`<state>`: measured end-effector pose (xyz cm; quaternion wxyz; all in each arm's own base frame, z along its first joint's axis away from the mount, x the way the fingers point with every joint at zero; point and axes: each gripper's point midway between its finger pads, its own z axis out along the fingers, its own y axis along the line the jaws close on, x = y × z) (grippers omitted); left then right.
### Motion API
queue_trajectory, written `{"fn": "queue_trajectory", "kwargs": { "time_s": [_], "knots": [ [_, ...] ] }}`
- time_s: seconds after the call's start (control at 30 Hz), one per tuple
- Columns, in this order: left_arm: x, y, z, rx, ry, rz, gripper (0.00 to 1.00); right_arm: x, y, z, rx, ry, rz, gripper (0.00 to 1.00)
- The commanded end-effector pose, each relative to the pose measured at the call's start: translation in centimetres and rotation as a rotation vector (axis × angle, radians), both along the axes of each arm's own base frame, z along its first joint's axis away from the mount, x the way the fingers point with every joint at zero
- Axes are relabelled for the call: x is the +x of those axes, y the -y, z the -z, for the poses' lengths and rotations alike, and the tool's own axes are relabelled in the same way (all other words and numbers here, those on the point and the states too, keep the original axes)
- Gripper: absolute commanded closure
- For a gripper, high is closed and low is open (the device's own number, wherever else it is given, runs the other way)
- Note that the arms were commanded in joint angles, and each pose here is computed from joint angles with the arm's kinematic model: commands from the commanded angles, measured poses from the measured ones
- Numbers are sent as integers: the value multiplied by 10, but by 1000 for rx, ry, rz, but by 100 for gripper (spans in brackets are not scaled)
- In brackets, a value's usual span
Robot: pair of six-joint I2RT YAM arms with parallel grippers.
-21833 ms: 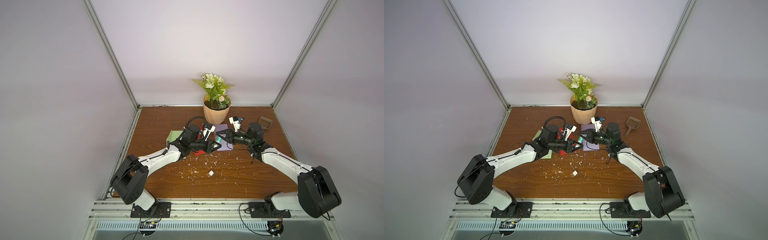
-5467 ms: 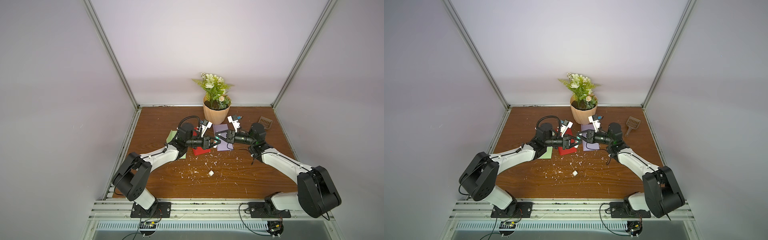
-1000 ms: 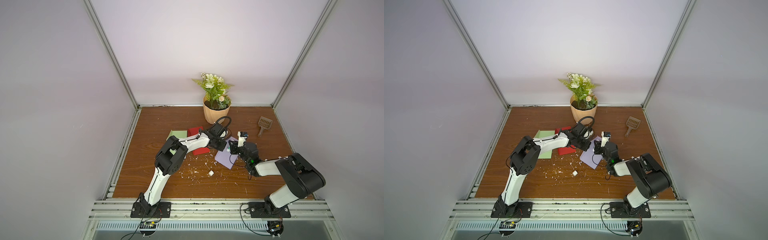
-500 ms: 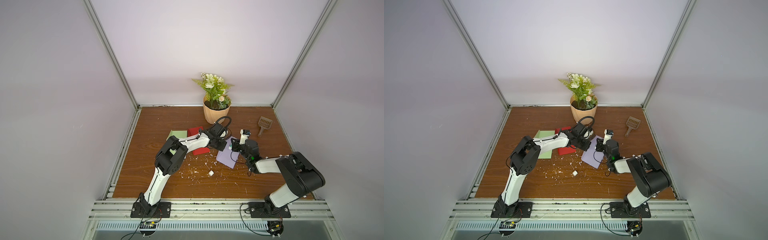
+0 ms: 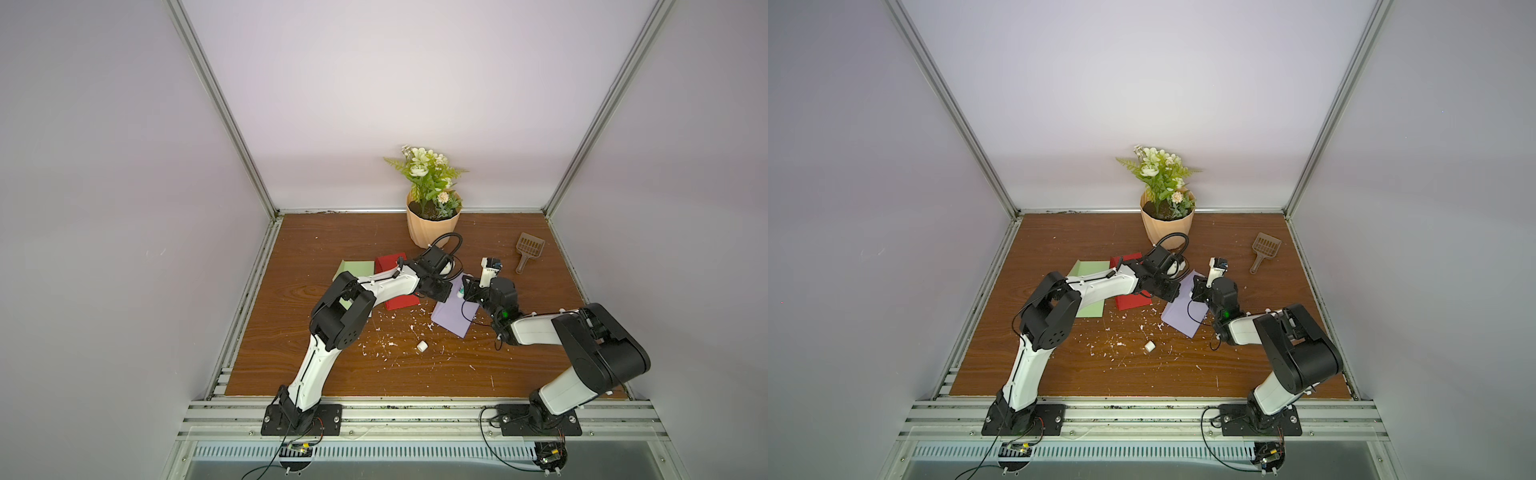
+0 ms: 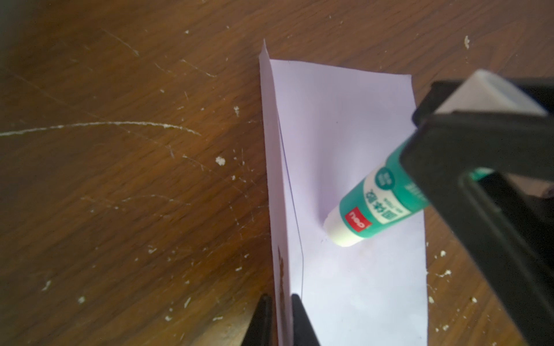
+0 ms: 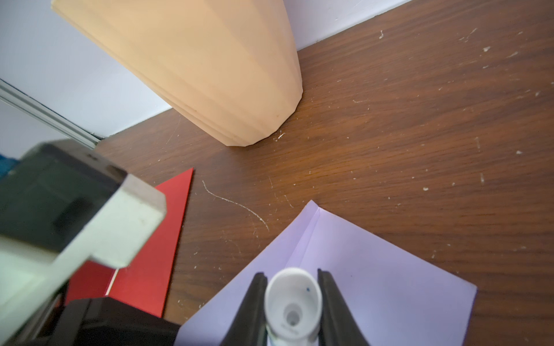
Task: Seal the envelope with a glue stick
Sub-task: Apply the envelope at the center of the board.
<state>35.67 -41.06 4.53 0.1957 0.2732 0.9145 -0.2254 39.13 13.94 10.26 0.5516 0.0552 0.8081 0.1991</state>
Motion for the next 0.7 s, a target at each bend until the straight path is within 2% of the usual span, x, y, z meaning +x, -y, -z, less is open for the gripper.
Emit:
{"fn": "queue_trajectory", "kwargs": {
  "time_s": [0.0, 0.43, 0.67],
  "knots": [
    [-3, 1, -11, 0, 11, -10, 86, 3, -1, -3, 27, 10, -4, 100],
    [0, 2, -9, -7, 9, -34, 90, -19, -11, 15, 43, -49, -81, 100],
    [-1, 1, -7, -4, 3, -33, 90, -30, -26, 7, -11, -1, -141, 100]
  ]
}}
